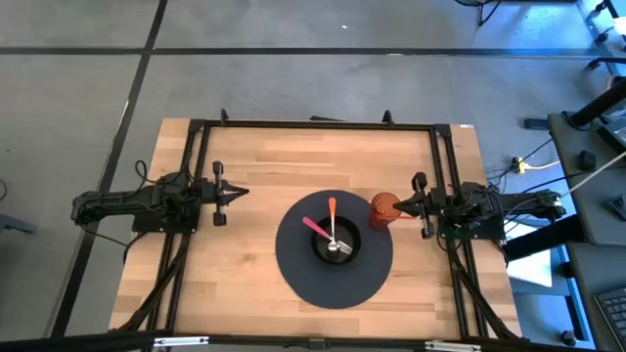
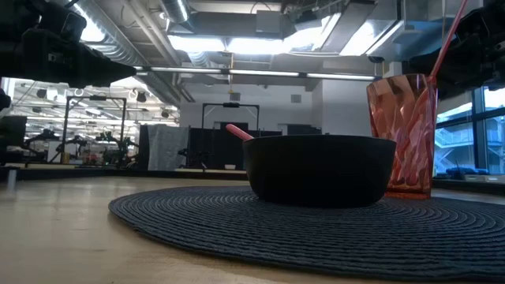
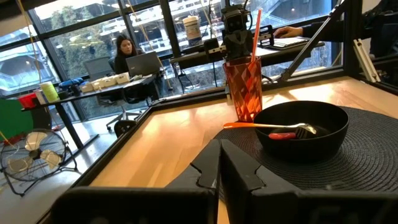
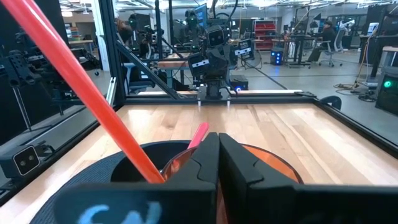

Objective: Pick & Place Utensil
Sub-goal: Return to Home Position

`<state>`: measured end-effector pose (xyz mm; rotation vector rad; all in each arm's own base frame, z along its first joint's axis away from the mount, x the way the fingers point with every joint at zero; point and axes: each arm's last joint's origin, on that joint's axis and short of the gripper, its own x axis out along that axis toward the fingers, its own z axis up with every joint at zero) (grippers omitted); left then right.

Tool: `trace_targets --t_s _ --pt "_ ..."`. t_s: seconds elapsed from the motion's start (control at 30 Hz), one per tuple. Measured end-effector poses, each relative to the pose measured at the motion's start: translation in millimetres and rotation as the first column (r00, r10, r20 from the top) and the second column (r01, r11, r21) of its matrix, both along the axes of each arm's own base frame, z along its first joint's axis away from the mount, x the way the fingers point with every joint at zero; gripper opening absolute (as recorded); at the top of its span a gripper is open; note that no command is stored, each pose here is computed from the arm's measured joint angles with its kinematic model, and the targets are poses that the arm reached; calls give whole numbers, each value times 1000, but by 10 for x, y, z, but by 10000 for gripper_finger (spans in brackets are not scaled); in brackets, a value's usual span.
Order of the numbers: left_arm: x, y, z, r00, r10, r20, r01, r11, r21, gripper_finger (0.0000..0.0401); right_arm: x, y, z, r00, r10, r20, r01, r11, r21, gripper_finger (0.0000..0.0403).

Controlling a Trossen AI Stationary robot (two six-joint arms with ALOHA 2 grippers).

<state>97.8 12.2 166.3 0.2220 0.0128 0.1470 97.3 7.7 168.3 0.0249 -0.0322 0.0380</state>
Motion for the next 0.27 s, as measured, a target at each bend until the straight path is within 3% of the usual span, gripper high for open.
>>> trace_targets --t_s 0.27 --pt "0 0 0 1000 0 0 0 1000 0 6 0 0 0 1000 0 0 0 1000 -1 6"
